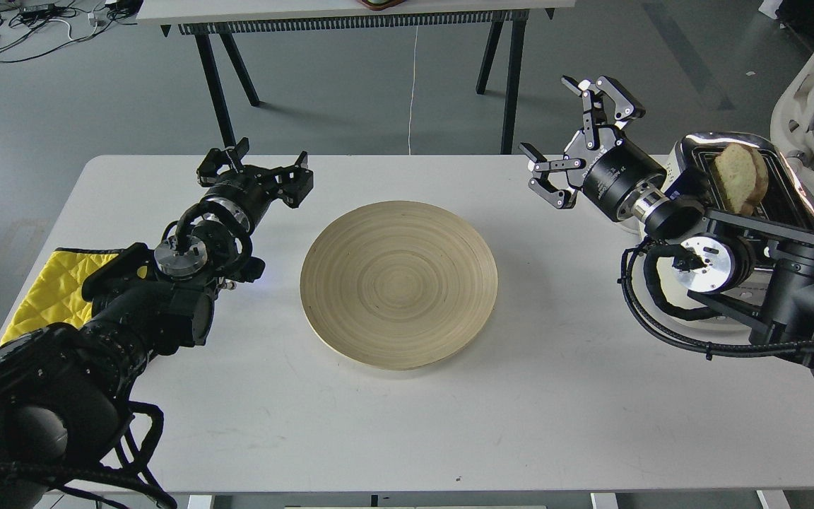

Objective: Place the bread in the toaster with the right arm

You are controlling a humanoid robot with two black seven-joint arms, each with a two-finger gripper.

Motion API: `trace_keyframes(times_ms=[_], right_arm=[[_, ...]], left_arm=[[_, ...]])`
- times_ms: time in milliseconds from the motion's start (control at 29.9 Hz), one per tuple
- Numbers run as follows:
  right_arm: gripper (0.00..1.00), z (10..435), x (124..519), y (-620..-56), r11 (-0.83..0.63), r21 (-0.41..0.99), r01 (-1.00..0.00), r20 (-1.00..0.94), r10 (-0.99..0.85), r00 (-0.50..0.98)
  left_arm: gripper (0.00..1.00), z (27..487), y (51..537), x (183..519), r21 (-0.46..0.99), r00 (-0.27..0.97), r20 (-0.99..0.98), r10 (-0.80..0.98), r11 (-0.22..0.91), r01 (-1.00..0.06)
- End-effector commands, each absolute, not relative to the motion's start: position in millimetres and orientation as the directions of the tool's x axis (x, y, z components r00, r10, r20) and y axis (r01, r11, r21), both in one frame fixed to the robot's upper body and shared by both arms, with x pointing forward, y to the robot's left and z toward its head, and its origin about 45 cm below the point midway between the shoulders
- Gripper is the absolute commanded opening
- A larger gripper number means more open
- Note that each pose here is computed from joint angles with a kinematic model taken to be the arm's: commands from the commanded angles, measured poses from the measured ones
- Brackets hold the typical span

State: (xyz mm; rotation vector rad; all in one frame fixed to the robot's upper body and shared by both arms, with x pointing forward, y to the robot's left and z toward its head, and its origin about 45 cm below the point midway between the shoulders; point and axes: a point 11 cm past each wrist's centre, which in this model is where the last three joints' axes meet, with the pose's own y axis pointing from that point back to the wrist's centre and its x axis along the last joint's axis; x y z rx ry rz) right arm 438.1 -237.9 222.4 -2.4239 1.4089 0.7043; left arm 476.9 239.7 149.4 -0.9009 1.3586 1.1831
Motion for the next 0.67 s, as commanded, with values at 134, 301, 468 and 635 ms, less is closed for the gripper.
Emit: trace_keyframes(times_ms=[134,301,468,635], right_arm=[[1.0,178,428,-242,-0.515,0.059,-0.855,-0.567,-0.722,0.396],[1.0,175,427,-237,-0.515,0.052,-0.856,-0.577,-0.714,0.395],[1.0,178,428,-235,-0.514,0.043,-0.857,-0.58,-0.711,0.398],[1.0,191,436,-243,-0.483,0.002,-0.876,-0.592,-0.706,0.388]], left_arm=[[1.0,150,240,477,0.162,-0.143,-0.985,0.099,0.221,-0.962],[1.0,149,240,477,0.163,-0.145,-0.984,0.099,0.221,-0.962],[1.0,149,240,477,0.163,-0.145,-0.984,0.099,0.221,-0.962],[1.0,150,240,477,0.162,-0.143,-0.985,0.099,0.221,-0.962]])
